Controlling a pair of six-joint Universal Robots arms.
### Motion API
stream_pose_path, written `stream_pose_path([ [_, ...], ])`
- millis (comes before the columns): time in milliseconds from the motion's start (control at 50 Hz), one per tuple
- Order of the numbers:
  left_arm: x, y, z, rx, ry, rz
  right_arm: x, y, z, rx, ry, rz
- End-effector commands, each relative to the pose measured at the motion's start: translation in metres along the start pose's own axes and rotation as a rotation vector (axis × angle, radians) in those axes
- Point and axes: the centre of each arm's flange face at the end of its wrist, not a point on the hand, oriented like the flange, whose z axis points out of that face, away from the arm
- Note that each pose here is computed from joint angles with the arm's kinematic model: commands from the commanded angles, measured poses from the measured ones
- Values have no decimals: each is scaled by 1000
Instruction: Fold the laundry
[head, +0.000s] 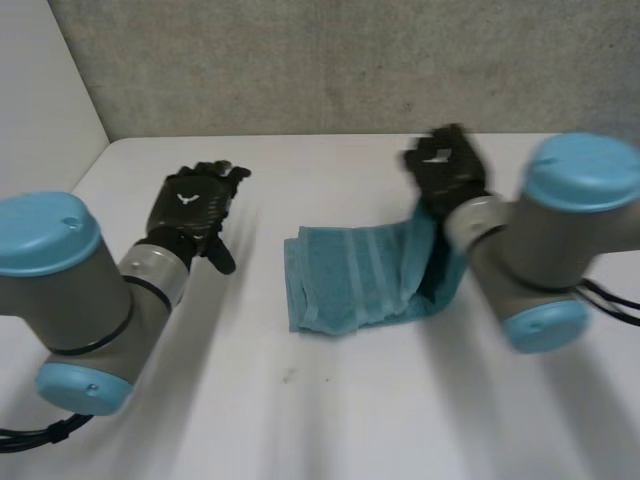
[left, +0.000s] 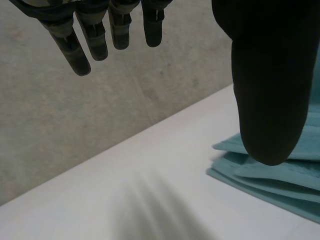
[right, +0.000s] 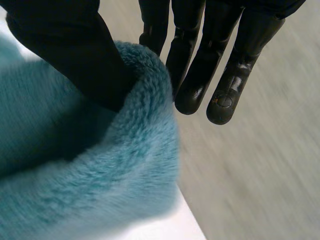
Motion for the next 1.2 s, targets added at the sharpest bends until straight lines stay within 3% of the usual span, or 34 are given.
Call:
stream_pose_path([
  [20, -27, -12, -5, 27, -75, -11, -121, -53, -32, 160, -278, 1],
  [100, -31, -13, -4, 27, -87, -22, -170, -28, -56, 64, -430, -32],
  [220, -26, -18, -3, 48, -71, -42, -166, -21, -57, -33, -442, -44],
  [320, -20, -32, 4, 98, -51, -56, -99, -68, -49, 28, -233, 69],
  [500, 35, -52, 16, 133, 96, -141, -28, -85, -48, 49, -98, 398],
  [660, 71, -26, 25, -11, 174, -241, 5, -50, -30, -50, -72, 524],
  [760, 71, 4, 32, -95, 103, -236, -12, 12, -3, -213, -127, 610],
  [920, 72, 43, 34, -194, 65, -207, -39, 66, 13, -380, -218, 637],
  [1120, 72, 56, 27, -269, 68, -191, -35, 73, 20, -381, -225, 641],
  [1200, 68, 32, 22, -230, 70, -169, -22, 58, 20, -336, -203, 638],
])
